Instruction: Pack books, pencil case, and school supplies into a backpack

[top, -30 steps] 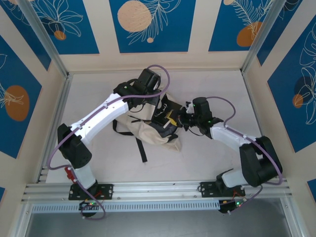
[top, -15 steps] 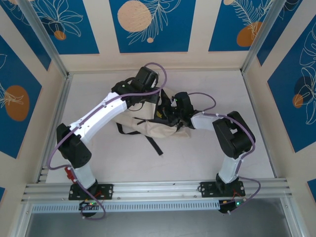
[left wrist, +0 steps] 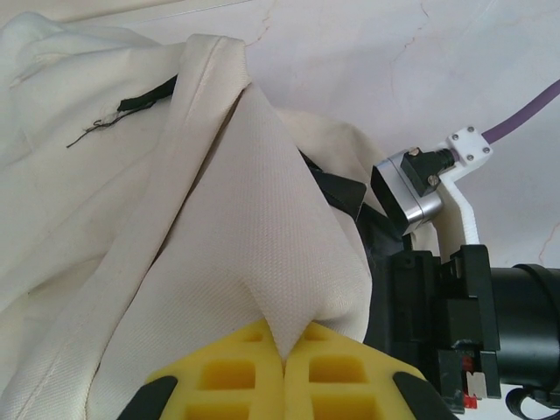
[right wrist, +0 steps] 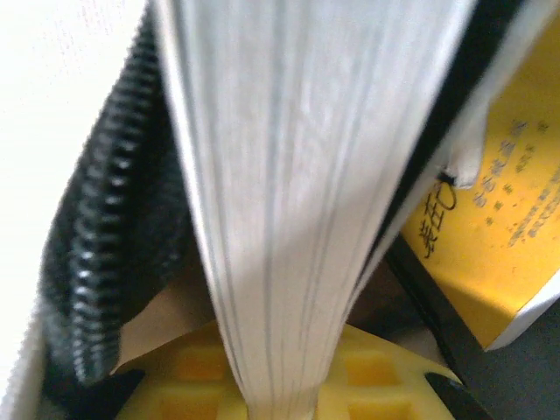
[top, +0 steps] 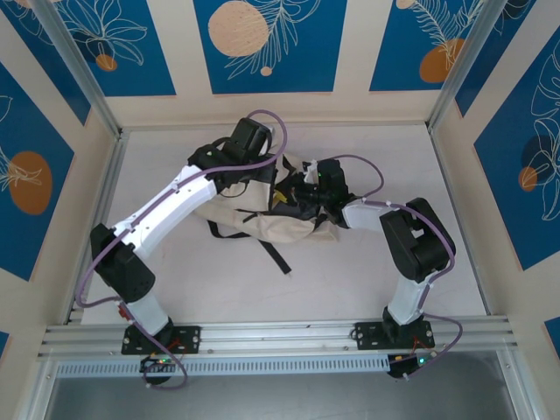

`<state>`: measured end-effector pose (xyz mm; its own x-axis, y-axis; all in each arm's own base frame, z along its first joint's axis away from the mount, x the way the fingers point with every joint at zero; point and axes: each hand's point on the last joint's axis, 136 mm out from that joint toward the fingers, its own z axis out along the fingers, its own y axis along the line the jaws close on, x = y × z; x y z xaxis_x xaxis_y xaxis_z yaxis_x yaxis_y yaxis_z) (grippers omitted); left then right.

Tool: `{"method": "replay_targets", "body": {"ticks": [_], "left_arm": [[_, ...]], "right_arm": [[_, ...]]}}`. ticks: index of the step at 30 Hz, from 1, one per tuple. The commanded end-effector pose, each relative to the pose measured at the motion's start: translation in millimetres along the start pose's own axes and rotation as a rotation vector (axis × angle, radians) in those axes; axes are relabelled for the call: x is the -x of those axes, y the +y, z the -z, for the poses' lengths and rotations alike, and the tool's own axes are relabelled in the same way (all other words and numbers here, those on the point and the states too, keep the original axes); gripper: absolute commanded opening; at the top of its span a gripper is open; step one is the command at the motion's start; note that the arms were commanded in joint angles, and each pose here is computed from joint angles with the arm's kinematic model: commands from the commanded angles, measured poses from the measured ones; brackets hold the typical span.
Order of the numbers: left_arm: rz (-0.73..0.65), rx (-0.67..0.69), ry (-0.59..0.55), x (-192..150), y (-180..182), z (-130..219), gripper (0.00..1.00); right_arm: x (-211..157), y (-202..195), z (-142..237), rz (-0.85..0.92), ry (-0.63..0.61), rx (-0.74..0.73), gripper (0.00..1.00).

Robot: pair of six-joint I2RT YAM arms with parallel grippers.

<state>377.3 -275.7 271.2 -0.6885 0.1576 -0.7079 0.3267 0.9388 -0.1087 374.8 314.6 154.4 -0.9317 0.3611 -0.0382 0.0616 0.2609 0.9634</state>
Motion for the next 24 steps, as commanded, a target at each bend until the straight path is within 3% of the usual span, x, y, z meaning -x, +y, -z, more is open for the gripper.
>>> {"method": "replay_targets", "body": {"ticks": [1, 8, 19, 24], "left_arm": [[0.006, -0.063, -0.095, 22.6, -3.9, 25.6, 0.0], [0.016, -0.091, -0.108, 23.1, -4.9, 32.2, 0.0], [0.033, -0.107, -0.092, 20.1, -5.6, 26.3, 0.0], [0.036, -0.104, -0.083, 18.1, -3.4, 24.7, 0.0]], "right_arm": [[-20.0, 49.1, 5.6, 0.186, 0.096, 0.167, 0.0], [-4.0, 52.1, -0.9, 0.212, 0.08, 0.186, 0.0], [38.4, -2.3, -36.4, 0.124, 0.023, 0.053, 0.01], [51.1, -11.6, -43.4, 0.086, 0.022, 0.02, 0.08]]}}
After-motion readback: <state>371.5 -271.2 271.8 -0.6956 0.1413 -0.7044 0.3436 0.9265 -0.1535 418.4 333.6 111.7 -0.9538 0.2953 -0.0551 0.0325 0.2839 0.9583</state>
